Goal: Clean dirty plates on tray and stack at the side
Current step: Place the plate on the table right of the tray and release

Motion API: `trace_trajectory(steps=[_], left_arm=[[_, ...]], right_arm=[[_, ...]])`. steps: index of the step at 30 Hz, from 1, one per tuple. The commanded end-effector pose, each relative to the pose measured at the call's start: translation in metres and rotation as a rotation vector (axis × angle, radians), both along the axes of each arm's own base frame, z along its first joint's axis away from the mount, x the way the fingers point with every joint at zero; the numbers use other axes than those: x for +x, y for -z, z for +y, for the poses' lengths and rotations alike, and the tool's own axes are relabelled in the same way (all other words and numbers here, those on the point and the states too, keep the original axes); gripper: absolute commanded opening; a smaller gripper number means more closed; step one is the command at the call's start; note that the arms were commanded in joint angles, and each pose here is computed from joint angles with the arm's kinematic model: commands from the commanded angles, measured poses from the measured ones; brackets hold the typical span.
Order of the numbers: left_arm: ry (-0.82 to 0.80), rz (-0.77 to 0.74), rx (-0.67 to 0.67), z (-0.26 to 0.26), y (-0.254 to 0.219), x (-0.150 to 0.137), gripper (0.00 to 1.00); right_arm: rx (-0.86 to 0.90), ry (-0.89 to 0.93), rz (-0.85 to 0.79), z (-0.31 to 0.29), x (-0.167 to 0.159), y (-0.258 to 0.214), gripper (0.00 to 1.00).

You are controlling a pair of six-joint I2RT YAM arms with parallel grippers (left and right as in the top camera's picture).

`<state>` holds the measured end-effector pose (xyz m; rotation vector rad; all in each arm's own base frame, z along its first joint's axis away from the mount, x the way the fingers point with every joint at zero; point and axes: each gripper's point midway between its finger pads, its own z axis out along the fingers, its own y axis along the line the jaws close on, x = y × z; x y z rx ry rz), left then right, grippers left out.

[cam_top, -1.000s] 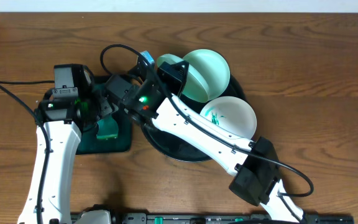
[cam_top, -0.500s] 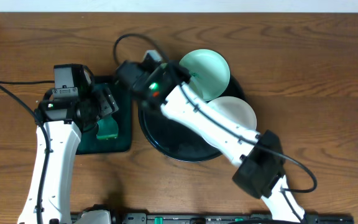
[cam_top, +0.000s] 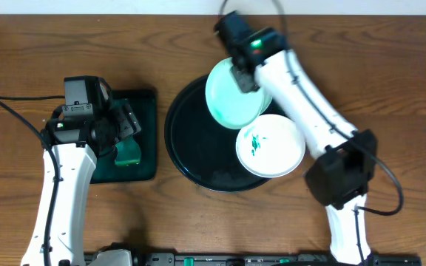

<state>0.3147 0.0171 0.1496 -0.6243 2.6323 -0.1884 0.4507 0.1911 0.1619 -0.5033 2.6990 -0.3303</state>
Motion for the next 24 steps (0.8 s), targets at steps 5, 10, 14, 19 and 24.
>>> trace_trajectory(steps=[5,10,14,19,24], left_arm=[[-0.010,-0.015,-0.005,0.000,-0.006,0.003,0.82],[-0.010,-0.015,-0.005,0.000,-0.006,0.003,0.82],[-0.010,-0.015,-0.005,0.000,-0.006,0.003,0.82],[-0.010,-0.015,-0.005,0.000,-0.006,0.003,0.82],[-0.010,-0.015,-0.005,0.000,-0.006,0.003,0.82]], right_arm=[[0.309,0.242,-0.065,-0.077,0.021,-0.058,0.01],[0.393,0.442,-0.033,-0.153,0.028,-0.052,0.01],[0.440,0.612,-0.045,-0.220,0.027,-0.050,0.01],[0.441,0.767,-0.056,-0.285,0.018,-0.042,0.01],[0.425,0.856,-0.005,-0.328,0.008,-0.013,0.01]])
